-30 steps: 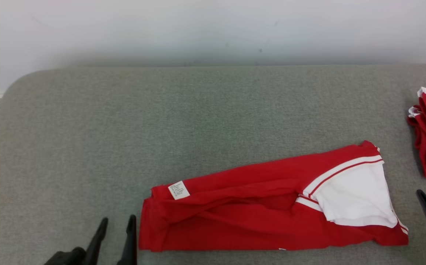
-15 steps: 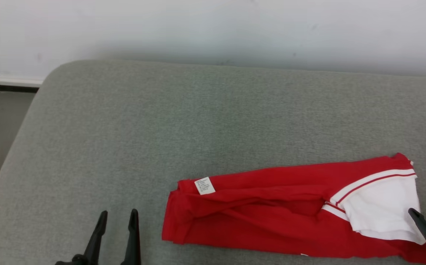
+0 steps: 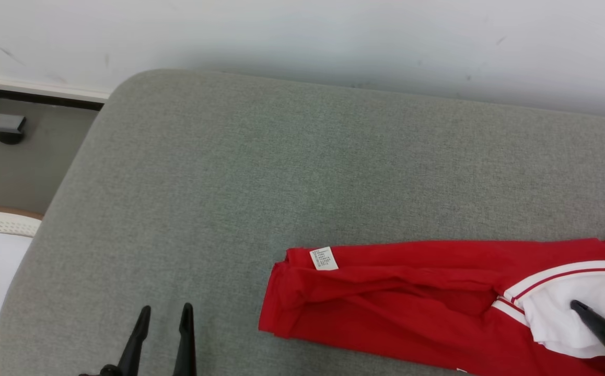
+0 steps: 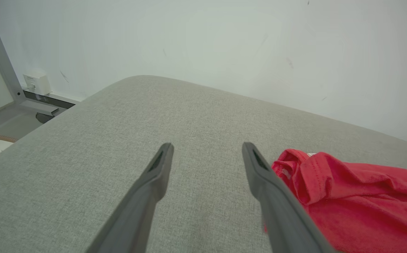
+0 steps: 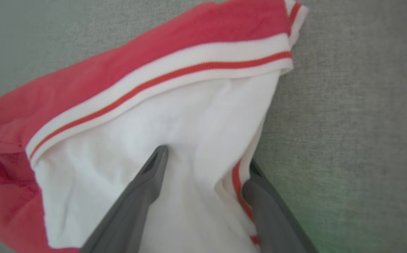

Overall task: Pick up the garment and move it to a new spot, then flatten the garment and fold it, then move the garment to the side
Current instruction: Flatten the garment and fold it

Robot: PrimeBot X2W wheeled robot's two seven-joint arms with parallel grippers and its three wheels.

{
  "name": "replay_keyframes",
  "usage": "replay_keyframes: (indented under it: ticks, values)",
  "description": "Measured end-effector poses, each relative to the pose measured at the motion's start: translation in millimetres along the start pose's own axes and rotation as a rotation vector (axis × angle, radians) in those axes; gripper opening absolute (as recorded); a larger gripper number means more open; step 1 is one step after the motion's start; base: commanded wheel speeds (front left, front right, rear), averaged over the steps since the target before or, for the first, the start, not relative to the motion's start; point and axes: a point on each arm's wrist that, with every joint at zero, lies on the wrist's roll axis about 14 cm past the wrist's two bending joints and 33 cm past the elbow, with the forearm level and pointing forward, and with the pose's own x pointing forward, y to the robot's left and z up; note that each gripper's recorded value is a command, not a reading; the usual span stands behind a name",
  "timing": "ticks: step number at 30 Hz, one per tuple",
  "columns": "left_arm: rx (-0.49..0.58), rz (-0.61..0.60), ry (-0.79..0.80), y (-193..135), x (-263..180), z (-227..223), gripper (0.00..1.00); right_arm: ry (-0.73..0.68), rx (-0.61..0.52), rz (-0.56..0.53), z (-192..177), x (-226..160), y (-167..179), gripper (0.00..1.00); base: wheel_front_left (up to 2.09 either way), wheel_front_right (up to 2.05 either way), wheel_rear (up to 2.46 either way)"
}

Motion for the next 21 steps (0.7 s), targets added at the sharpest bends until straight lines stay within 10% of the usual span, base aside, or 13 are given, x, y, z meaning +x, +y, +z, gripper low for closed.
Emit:
replay_keyframes:
  ticks: [4,6,21]
  values:
    - [-0.009,0.001,0.013,0,-3,-4,1.0,0.023,0.006,0.06,-2,9,21,0.99,0.0,0.0,0.0]
    - [-0.014,-0.006,0.016,-3,-4,-5,1.0,0.023,0.0,0.078,-1,12,27,0.0,0.0,0.0,0.0]
    - [-0.034,-0.03,0.041,-9,-15,-13,1.0,-0.213,-0.023,-0.013,67,-39,-16,0.0,0.0,0.0,0.0]
